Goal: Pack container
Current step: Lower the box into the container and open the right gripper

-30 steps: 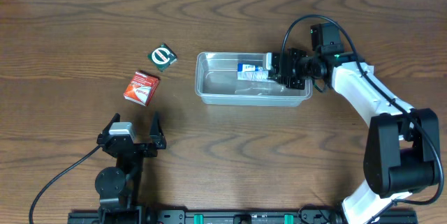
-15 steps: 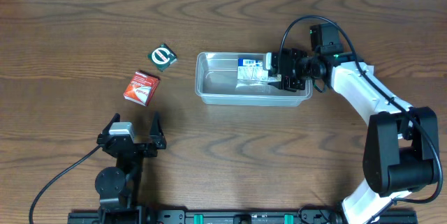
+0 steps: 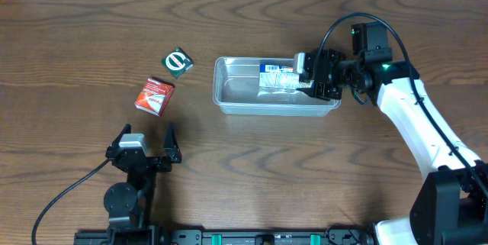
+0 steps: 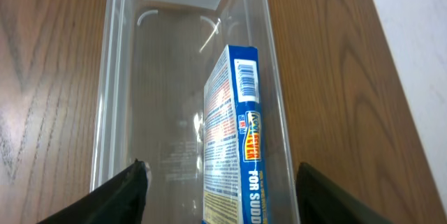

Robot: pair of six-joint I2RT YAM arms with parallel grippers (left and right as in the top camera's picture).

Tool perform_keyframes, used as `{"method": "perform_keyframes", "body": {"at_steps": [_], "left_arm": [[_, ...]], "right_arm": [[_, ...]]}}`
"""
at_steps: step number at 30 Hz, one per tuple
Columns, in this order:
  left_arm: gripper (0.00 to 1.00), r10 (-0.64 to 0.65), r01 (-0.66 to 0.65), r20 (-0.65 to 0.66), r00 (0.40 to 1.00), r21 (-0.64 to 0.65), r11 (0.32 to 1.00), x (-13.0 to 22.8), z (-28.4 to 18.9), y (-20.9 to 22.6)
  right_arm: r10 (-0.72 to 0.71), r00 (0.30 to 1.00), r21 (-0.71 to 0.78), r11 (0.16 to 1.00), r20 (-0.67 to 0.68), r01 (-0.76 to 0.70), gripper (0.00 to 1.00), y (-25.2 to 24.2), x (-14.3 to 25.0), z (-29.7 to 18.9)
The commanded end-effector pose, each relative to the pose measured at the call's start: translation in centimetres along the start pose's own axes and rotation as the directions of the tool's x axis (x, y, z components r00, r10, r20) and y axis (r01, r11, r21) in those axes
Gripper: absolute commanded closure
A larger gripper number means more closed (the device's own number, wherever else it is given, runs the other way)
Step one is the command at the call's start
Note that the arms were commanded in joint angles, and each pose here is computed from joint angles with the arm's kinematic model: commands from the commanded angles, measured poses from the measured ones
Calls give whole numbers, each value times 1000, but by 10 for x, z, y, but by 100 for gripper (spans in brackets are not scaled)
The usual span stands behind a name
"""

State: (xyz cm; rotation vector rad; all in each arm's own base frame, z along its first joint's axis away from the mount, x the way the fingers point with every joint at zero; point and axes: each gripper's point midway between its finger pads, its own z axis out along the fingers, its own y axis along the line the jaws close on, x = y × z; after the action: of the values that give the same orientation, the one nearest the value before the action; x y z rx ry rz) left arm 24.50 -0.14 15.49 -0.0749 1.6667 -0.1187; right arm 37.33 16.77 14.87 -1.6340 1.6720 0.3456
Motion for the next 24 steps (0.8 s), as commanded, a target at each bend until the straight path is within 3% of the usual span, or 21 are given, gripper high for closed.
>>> {"method": "perform_keyframes", "body": {"at_steps": [1, 4, 6, 10, 13, 15, 18, 24], "left_arm": [[2, 5, -5, -46, 999, -3, 1000, 15, 1, 2], [2, 5, -5, -46, 999, -3, 1000, 15, 1, 2], [2, 5, -5, -46, 999, -3, 1000, 15, 1, 2], [2, 5, -5, -46, 999, -3, 1000, 15, 1, 2], [2, 5, -5, -46, 999, -3, 1000, 15, 1, 2], [2, 5, -5, -46, 999, -3, 1000, 15, 1, 2], [2, 5, -5, -46, 999, -3, 1000, 15, 1, 2], [2, 5, -5, -46, 999, -3, 1000, 15, 1, 2]], "right_arm": [[34, 997, -28, 999, 63, -33, 31, 5, -16, -2], [88, 985, -74, 994, 149, -77, 30, 11, -32, -3], [145, 967, -113, 986, 207, -124, 1, 14, -43, -6], [381, 884, -213, 919, 271, -331, 1, 13, -64, -12], [473, 844, -228, 877, 254, -423, 1, 9, -66, -11], [524, 830, -164, 851, 191, -500, 1, 2, -56, -3], [675, 737, 81, 733, 39, -675, 1, -17, -21, 7], [772, 633, 279, 623, -66, -731, 1, -20, -13, 0]]}}
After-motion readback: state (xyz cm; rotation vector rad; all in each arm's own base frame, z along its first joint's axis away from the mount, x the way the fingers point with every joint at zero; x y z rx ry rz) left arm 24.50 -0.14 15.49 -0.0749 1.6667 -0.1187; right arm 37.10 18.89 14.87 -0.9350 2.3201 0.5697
